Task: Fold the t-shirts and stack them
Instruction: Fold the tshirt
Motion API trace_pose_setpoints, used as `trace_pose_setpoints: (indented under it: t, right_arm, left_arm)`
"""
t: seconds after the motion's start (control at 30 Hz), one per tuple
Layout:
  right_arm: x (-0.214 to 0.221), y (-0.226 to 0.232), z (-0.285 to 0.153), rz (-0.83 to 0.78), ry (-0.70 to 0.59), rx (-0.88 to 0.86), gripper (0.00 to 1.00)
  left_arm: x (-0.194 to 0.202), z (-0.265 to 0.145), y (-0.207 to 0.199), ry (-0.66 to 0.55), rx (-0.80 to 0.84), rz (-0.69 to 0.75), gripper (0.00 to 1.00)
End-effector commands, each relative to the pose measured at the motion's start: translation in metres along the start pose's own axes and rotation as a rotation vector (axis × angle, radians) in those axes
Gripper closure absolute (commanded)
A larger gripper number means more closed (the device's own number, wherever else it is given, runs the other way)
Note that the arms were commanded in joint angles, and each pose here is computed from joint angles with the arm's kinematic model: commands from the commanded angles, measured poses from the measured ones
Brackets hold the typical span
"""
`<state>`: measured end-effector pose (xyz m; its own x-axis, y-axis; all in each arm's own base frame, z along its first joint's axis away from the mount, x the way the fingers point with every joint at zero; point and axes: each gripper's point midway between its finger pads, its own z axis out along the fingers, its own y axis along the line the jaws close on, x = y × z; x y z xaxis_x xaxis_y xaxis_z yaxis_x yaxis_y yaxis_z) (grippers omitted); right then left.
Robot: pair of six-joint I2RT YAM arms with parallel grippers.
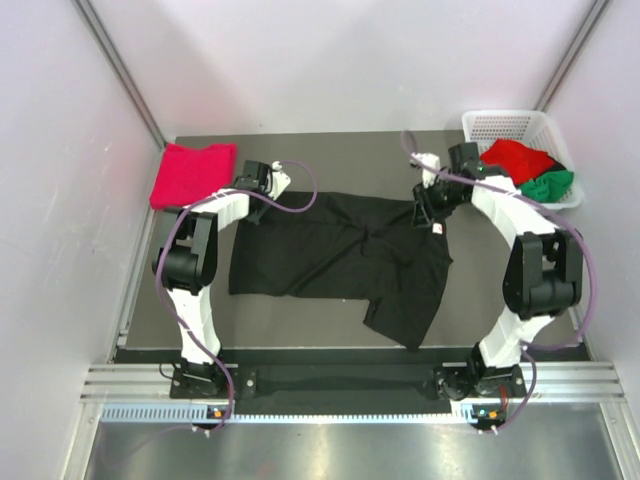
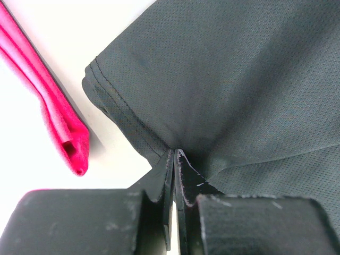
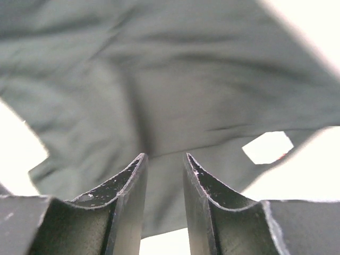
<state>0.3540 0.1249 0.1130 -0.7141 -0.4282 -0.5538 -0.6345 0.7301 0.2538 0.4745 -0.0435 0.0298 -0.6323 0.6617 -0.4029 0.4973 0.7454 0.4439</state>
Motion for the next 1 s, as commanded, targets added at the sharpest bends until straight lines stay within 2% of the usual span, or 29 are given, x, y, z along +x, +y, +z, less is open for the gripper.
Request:
trace_pose_setpoints:
  t: [0.0, 0.2, 0.77, 0.97]
  right_arm:
    - [-0.02, -0.07, 0.004, 0.062, -0.042, 0.165, 0.67]
    - [-0.032, -0.114, 0.019, 0.091, -0.036, 0.203, 0.67]
    - [-0.018, -0.152, 0.045, 0.108, 0.019, 0.257, 0.68]
    - [-0.015, -0.187, 0.057, 0.09, 0.066, 0.352, 0.72]
  left_arm:
    - [-0.012, -0.006, 0.014, -0.026, -0.039, 0.003, 0.95]
    - [-0.008, 0.002, 0.028, -0.01, -0.046, -0.017, 0.94]
    - [0.0, 0.027, 0.03, 0.025, -0.053, -0.017, 0.95]
    - [0.008, 0.041, 0.03, 0.05, -0.049, -0.032, 0.95]
